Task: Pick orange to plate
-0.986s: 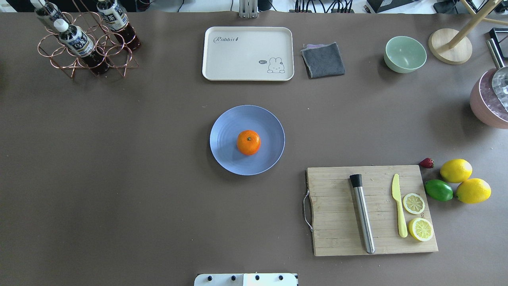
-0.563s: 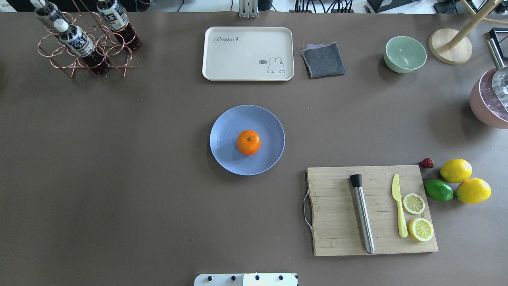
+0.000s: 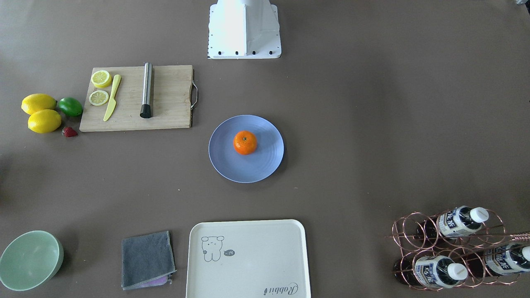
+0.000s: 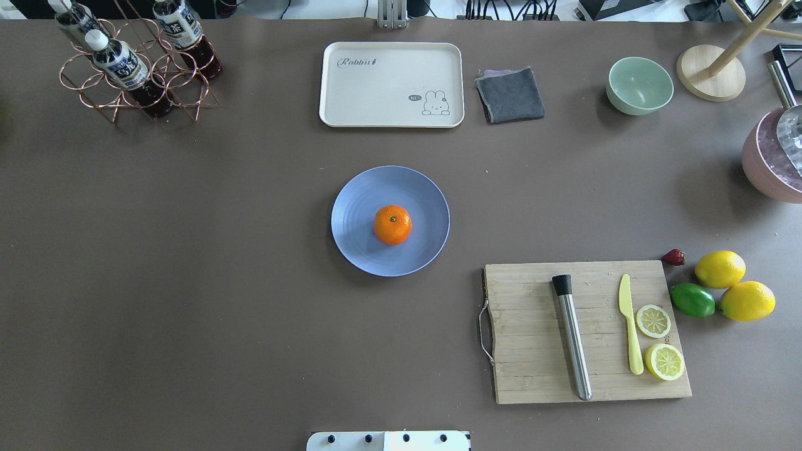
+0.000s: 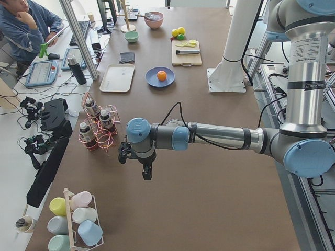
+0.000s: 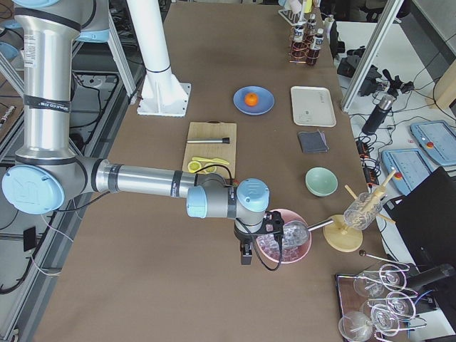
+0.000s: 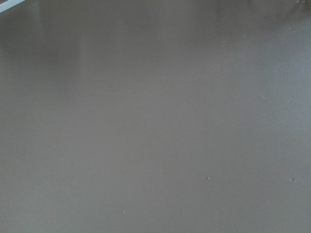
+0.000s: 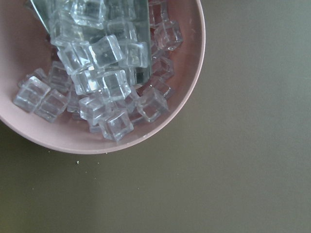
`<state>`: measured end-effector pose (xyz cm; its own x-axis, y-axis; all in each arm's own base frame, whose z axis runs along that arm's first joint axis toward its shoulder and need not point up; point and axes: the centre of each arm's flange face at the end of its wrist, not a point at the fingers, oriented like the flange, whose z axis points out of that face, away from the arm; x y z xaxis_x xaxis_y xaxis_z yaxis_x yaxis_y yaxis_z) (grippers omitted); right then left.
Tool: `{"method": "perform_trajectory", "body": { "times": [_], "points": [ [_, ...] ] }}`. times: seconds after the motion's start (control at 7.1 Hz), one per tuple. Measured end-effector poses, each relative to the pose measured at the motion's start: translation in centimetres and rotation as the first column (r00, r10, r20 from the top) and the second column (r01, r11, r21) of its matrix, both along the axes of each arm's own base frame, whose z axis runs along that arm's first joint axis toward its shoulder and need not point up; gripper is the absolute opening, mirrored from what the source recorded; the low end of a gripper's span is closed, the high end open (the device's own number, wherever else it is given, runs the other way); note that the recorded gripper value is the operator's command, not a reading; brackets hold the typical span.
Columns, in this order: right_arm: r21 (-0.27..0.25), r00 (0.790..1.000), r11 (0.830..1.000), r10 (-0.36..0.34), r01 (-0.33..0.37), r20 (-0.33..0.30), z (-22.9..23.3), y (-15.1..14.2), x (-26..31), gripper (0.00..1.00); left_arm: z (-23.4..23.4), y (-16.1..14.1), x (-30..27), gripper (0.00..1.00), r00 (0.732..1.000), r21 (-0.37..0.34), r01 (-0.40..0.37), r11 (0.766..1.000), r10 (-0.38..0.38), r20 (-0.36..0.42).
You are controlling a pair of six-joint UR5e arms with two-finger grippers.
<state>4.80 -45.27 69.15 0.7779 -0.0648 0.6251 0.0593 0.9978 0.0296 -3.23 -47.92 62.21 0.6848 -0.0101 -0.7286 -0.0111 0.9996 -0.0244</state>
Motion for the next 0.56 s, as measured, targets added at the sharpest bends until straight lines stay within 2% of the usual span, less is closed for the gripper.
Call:
{"method": "perform_trajectory", "body": {
  "times": [0.56],
  "points": [
    [0.003,1.000,1.000,-0.001,0.001,0.002,-0.08,0.08,-0.01,1.00,-0.39,0.27,-0.09,0.98,1.000,0.014,-0.001,1.000,0.001,0.000]
  ]
}}
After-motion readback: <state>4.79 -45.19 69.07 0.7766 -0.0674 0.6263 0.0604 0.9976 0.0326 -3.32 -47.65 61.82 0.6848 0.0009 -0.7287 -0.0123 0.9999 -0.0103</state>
